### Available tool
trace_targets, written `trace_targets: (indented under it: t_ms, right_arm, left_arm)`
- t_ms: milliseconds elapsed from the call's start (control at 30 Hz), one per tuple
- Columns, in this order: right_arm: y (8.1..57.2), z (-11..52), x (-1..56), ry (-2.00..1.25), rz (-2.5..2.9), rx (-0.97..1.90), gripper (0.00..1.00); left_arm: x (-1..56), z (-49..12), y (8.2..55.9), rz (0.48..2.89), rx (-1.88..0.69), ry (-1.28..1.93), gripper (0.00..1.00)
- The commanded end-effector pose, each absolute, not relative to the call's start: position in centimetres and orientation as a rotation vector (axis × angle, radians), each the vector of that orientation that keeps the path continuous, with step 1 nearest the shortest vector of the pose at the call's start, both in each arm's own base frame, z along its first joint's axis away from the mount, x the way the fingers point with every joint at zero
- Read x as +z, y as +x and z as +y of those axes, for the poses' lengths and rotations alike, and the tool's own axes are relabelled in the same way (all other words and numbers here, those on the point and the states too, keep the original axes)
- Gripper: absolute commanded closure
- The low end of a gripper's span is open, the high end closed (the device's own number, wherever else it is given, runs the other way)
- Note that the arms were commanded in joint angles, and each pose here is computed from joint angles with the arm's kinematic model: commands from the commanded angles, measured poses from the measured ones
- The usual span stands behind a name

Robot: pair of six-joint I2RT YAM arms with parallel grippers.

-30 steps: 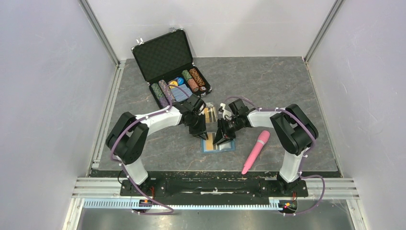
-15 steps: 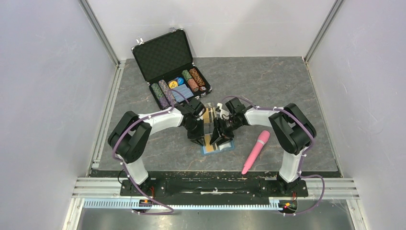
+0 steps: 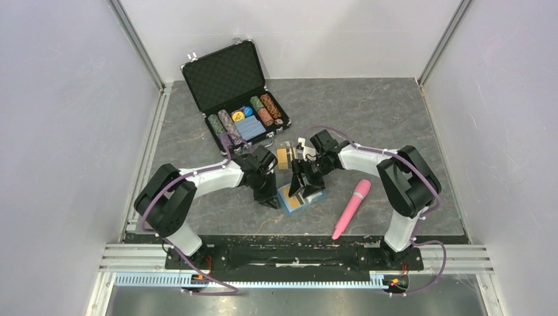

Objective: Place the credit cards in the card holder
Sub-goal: Insert the credit card into the card holder.

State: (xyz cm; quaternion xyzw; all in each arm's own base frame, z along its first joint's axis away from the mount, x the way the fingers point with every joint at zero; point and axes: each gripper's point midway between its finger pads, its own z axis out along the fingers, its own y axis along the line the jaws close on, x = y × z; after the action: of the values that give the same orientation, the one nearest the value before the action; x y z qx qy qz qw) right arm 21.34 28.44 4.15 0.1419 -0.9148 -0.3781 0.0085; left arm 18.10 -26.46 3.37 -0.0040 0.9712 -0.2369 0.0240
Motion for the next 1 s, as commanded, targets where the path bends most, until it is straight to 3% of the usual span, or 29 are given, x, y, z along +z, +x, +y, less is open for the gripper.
trace_targets:
  t_ms: [0, 100, 167, 200, 367, 467, 667, 833, 967]
  right_arm:
    - [21.8, 28.6, 5.1, 0.434, -2.92, -1.247, 0.27]
    - [21.0, 28.9, 4.7, 0.421, -2.881, -1.281, 0.37]
    - [20.4, 28.8, 4.1, 0.409, -2.855, -1.281, 0.6]
    - [20.3, 28.9, 4.0, 0.406, -2.841, -1.292, 0.66]
    - [20.4, 29.6, 4.1, 0.384, -2.822, -1.327, 0.81]
    - [20.5, 29.9, 4.3, 0.384, -2.821, -1.338, 0.79]
    - [20.8, 29.7, 5.5, 0.416, -2.865, -1.328, 0.65]
    - [21.5, 29.1, 6.4, 0.492, -2.925, -1.271, 0.6]
    - [22.1, 28.0, 6.0, 0.583, -2.985, -1.151, 0.65]
  left_arm:
    - [3.6, -26.9, 18.8, 2.98, -0.735, -0.081, 0.79]
    - [3.8, -26.2, 19.5, 2.972, -0.647, -0.072, 0.82]
    - [3.6, -25.8, 19.9, 2.977, -0.594, -0.047, 0.91]
    - [3.3, -25.6, 20.0, 2.984, -0.562, -0.032, 0.95]
    - [2.0, -25.9, 21.3, 3.025, -0.467, 0.077, 0.98]
    - [2.3, -27.0, 22.4, 3.016, -0.487, 0.109, 0.98]
    - [3.6, -26.1, 23.3, 2.982, -0.399, 0.15, 0.95]
    - [5.5, -26.5, 22.9, 2.935, -0.488, 0.131, 0.75]
    - [6.2, -28.0, 22.4, 2.913, -0.644, 0.105, 0.62]
